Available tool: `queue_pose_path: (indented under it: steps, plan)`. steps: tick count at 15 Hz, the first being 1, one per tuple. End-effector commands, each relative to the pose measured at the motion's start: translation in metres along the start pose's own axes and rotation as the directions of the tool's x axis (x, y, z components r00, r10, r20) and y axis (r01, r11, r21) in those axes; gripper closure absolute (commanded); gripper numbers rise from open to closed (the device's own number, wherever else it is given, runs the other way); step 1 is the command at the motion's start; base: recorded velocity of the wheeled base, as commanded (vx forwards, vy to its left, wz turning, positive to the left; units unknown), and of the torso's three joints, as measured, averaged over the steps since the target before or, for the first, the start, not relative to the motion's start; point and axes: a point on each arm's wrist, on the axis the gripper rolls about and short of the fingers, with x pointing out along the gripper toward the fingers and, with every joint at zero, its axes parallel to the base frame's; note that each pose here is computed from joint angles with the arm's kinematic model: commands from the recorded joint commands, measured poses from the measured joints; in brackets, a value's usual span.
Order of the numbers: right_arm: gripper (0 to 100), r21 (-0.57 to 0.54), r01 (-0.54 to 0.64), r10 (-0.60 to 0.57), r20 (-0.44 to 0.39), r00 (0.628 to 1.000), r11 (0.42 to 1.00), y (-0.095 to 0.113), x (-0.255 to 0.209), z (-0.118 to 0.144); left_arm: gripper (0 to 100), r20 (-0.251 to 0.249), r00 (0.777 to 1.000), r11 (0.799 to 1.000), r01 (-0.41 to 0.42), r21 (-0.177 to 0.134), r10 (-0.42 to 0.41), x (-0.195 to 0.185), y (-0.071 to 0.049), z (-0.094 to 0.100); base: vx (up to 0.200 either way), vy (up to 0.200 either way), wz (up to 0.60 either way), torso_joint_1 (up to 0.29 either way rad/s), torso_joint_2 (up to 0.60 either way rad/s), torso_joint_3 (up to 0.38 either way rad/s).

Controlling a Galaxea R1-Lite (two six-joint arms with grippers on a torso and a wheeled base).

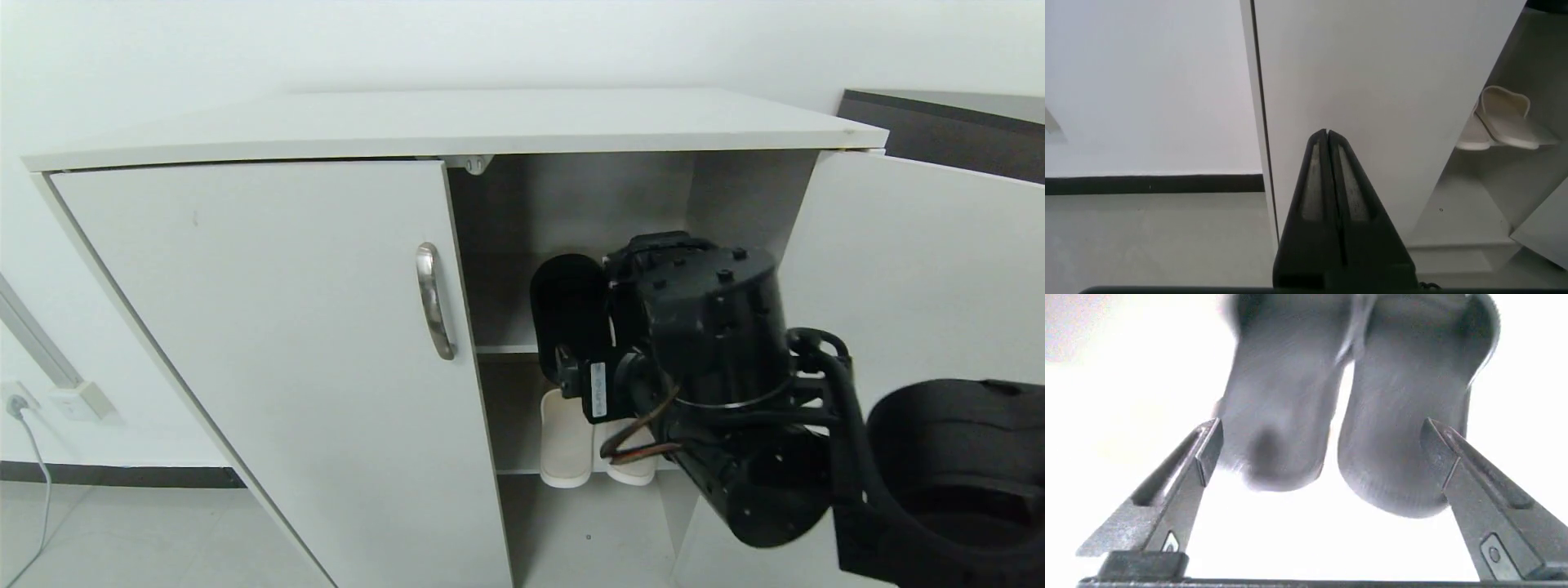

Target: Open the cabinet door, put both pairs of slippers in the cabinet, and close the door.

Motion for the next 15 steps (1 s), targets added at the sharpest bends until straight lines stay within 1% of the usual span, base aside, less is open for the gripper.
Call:
queue_pose_path:
  steps: [1, 2, 3, 4, 7, 10, 14, 15]
  plan:
    - [0, -0.003, -0.093, 0.093, 0.010, 0.996, 0.996, -0.007, -0.042, -0.012, 100, 0.000, 1.000, 1.000, -0.001, 0.000, 0.001, 0.000, 0.000, 0.000, 0.000, 0.000, 0.00, 0.000, 0.00, 0.000]
    - [0, -0.011, -0.117, 0.117, -0.001, 0.993, 0.993, -0.009, -0.046, -0.019, 100, 0.000, 1.000, 1.000, -0.001, 0.000, 0.001, 0.000, 0.000, 0.000, 0.000, 0.000, 0.00, 0.000, 0.00, 0.000]
    - [100, -0.021, -0.155, 0.155, -0.016, 0.988, 0.988, -0.010, -0.047, -0.028, 100, 0.000, 1.000, 1.000, -0.001, 0.000, 0.001, 0.000, 0.000, 0.000, 0.000, 0.000, 0.00, 0.000, 0.00, 0.000]
    - [100, -0.011, -0.179, 0.179, -0.015, 0.984, 0.984, -0.009, -0.044, -0.028, 100, 0.000, 1.000, 1.000, -0.007, 0.000, 0.007, 0.000, 0.000, 0.000, 0.000, 0.000, 0.00, 0.000, 0.00, 0.000]
    - [100, -0.004, -0.156, 0.156, -0.022, 0.988, 0.988, -0.013, -0.031, -0.030, 100, 0.000, 1.000, 1.000, -0.004, 0.001, 0.004, 0.000, 0.000, 0.000, 0.000, 0.000, 0.00, 0.000, 0.00, 0.000]
    - [100, -0.010, -0.150, 0.149, -0.029, 0.988, 0.989, -0.012, -0.027, -0.035, 100, 0.000, 1.000, 1.000, -0.004, 0.000, 0.004, 0.000, 0.000, 0.000, 0.000, 0.000, 0.00, 0.000, 0.00, 0.000]
    - [100, -0.013, -0.142, 0.142, -0.029, 0.990, 0.990, -0.014, -0.026, -0.035, 100, 0.000, 1.000, 1.000, -0.002, 0.000, 0.002, 0.000, 0.000, 0.000, 0.000, 0.000, 0.00, 0.000, 0.00, 0.000]
    - [100, -0.015, -0.142, 0.141, -0.031, 0.990, 0.990, -0.014, -0.026, -0.036, 100, 0.000, 1.000, 1.000, -0.002, 0.000, 0.002, 0.000, 0.000, 0.000, -0.200, 0.000, 0.00, 0.007, 0.00, 0.002]
